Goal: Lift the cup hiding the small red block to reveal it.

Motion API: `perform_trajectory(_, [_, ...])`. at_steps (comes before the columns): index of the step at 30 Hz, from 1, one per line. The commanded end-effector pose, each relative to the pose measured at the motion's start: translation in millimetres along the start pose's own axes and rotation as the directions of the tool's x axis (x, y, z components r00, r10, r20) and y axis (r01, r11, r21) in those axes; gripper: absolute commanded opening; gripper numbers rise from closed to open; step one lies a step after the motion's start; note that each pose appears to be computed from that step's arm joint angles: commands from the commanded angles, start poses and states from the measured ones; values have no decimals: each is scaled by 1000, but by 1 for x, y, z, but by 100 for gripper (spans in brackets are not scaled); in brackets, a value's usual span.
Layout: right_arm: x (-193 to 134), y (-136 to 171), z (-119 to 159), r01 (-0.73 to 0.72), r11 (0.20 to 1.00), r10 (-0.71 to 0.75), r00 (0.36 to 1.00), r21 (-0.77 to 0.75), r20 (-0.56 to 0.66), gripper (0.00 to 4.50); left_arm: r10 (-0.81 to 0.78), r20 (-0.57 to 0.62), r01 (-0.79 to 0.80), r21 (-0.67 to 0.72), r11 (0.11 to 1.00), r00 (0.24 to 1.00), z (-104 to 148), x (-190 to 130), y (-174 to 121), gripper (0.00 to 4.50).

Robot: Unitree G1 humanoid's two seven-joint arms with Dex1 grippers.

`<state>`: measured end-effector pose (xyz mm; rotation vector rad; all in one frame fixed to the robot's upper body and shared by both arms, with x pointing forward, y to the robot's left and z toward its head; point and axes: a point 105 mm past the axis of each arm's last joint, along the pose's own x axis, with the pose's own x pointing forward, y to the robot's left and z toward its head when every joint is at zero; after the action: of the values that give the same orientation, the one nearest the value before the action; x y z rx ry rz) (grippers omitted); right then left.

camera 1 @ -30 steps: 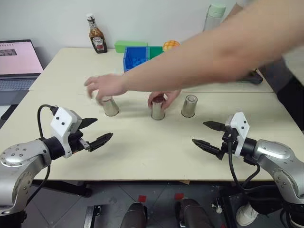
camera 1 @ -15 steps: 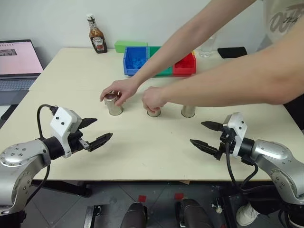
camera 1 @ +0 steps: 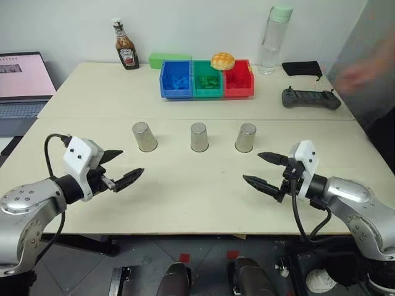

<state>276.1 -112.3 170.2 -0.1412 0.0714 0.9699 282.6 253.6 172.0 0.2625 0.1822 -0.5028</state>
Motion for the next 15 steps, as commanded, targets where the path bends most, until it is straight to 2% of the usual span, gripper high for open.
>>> perform_trajectory(1, [8,11,14,-47,999,48,998,-1,38,447,60,20,-60,30,998,998,6,-6,13,450])
perform_trajectory(7, [24,14,17,-64,998,64,997,-10,42,447,176,19,-176,25,984,984,2,0,38,450])
perform_trajectory(15, [32,21,18,-123,992,124,992,-27,25,447,150,20,-149,-21,989,989,-5,39,29,450])
